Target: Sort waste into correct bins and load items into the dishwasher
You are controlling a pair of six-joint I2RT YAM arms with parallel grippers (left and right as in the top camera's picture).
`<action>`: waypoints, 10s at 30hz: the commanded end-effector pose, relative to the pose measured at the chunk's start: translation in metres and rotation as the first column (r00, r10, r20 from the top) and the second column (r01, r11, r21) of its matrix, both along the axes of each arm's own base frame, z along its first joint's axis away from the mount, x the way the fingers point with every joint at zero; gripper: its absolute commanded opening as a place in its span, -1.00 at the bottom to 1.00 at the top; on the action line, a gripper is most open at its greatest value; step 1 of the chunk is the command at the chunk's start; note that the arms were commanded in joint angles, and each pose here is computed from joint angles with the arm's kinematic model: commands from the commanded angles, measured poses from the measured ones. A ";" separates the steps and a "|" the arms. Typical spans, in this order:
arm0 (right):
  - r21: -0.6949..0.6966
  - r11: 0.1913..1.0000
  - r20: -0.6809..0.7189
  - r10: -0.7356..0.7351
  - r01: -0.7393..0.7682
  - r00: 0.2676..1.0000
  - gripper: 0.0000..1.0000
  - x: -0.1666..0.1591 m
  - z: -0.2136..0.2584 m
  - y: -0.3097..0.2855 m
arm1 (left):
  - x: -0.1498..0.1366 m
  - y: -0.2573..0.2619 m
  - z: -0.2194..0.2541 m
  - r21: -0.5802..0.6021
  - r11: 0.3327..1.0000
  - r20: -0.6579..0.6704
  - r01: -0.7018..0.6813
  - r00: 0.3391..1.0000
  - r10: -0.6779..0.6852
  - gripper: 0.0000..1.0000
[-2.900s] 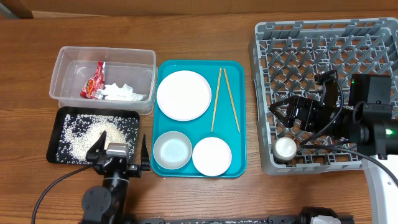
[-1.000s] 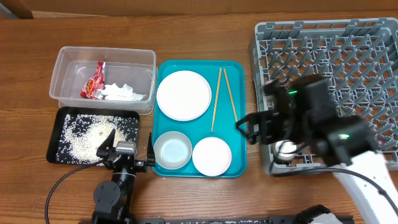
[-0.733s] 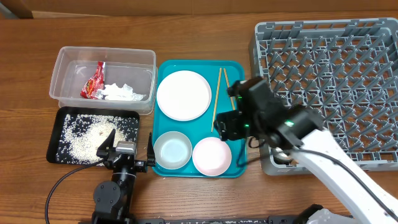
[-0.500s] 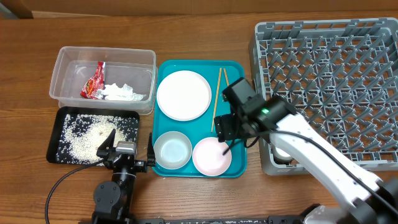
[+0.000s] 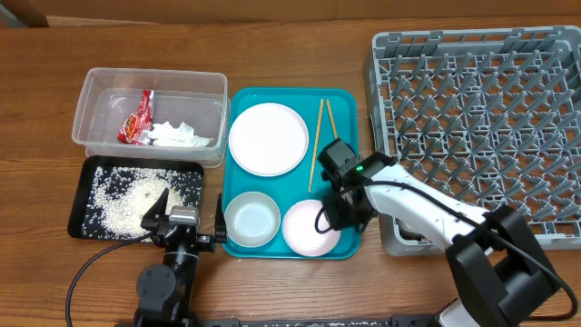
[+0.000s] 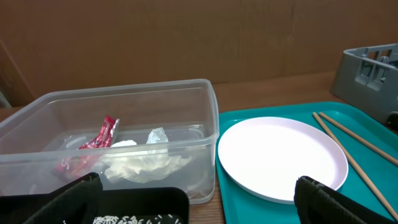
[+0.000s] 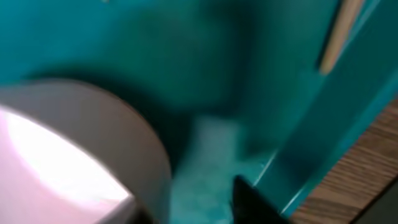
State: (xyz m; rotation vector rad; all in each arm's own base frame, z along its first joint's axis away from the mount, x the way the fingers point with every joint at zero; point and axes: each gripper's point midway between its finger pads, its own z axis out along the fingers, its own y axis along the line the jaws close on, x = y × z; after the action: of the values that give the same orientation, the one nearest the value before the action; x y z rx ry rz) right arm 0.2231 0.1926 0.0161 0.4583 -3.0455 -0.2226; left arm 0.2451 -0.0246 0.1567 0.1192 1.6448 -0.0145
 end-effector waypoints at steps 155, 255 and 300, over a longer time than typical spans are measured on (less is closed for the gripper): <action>0.055 0.979 0.039 -0.200 0.198 0.979 -0.92 0.031 0.010 0.118 | 0.000 0.001 0.001 -0.015 1.000 0.007 -0.004 1.000 0.004 1.00; -0.639 0.004 0.758 -0.162 0.769 0.631 -0.77 0.120 0.138 -0.409 | 0.000 0.001 0.001 -0.015 1.000 0.007 -0.004 1.000 0.004 1.00; 0.086 0.542 0.866 -0.456 0.836 0.207 -0.92 0.196 0.228 -0.371 | 0.000 0.001 0.001 -0.015 1.000 0.007 -0.004 1.000 0.004 1.00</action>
State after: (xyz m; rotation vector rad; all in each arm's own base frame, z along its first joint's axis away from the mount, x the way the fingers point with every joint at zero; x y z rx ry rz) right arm 0.4138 -0.1555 0.2498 -1.2155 -3.6365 1.2095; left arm 0.2451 -0.0246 0.1567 0.1192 1.6448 -0.0145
